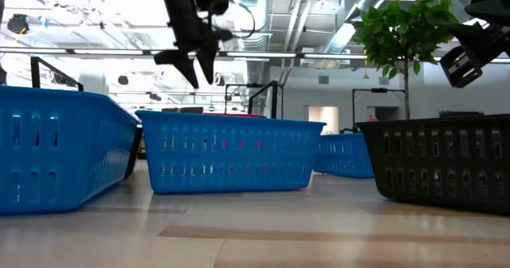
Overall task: Stack baskets on shelf by color
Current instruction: Stack the top red bin on top of the red bin on the shelf
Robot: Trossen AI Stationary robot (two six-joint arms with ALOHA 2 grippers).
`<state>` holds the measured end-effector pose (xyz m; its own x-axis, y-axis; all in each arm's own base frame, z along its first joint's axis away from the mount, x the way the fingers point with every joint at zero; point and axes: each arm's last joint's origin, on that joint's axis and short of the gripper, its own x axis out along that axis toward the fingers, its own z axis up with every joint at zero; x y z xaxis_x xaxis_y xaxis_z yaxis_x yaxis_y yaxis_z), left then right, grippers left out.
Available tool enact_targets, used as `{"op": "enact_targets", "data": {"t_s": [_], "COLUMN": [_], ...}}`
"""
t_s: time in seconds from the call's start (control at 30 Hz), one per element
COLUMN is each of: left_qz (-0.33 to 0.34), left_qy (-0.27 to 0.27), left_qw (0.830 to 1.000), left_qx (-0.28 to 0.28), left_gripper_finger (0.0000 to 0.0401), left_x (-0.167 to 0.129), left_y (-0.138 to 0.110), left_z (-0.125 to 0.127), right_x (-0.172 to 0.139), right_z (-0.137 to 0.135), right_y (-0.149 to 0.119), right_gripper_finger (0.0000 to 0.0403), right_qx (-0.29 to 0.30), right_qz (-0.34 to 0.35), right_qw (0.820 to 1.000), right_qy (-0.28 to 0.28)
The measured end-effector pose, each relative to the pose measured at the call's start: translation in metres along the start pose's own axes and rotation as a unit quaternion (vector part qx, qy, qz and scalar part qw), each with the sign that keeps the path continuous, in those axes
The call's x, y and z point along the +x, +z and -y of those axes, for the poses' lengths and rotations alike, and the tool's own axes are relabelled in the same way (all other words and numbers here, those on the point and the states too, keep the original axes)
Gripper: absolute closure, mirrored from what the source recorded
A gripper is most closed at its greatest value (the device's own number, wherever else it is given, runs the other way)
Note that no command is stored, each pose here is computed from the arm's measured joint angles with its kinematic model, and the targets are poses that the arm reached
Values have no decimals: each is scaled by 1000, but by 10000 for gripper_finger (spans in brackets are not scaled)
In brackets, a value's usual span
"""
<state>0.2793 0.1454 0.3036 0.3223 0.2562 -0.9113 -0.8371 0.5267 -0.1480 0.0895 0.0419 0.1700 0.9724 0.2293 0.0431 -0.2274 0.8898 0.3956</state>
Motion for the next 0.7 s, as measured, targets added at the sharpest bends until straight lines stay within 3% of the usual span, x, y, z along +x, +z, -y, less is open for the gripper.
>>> {"op": "enact_targets", "data": {"t_s": [0.13, 0.3, 0.7], "left_qz": [-24, -17, -52], "left_qy": [-7, -12, 9], "left_qw": [999, 998, 996], "left_qx": [38, 64, 73], "left_gripper_finger": [225, 225, 225], "left_x": [-1, 17, 88], "left_y": [-31, -60, -72], "left_z": [33, 67, 86], "right_x": [0, 0, 0], "right_z": [0, 0, 0], "right_y": [0, 0, 0], "right_gripper_finger": [270, 269, 269], "right_qx": [0, 0, 3], "right_qz": [0, 0, 1], "right_qw": [1000, 1000, 1000], "right_qy": [0, 0, 0]}}
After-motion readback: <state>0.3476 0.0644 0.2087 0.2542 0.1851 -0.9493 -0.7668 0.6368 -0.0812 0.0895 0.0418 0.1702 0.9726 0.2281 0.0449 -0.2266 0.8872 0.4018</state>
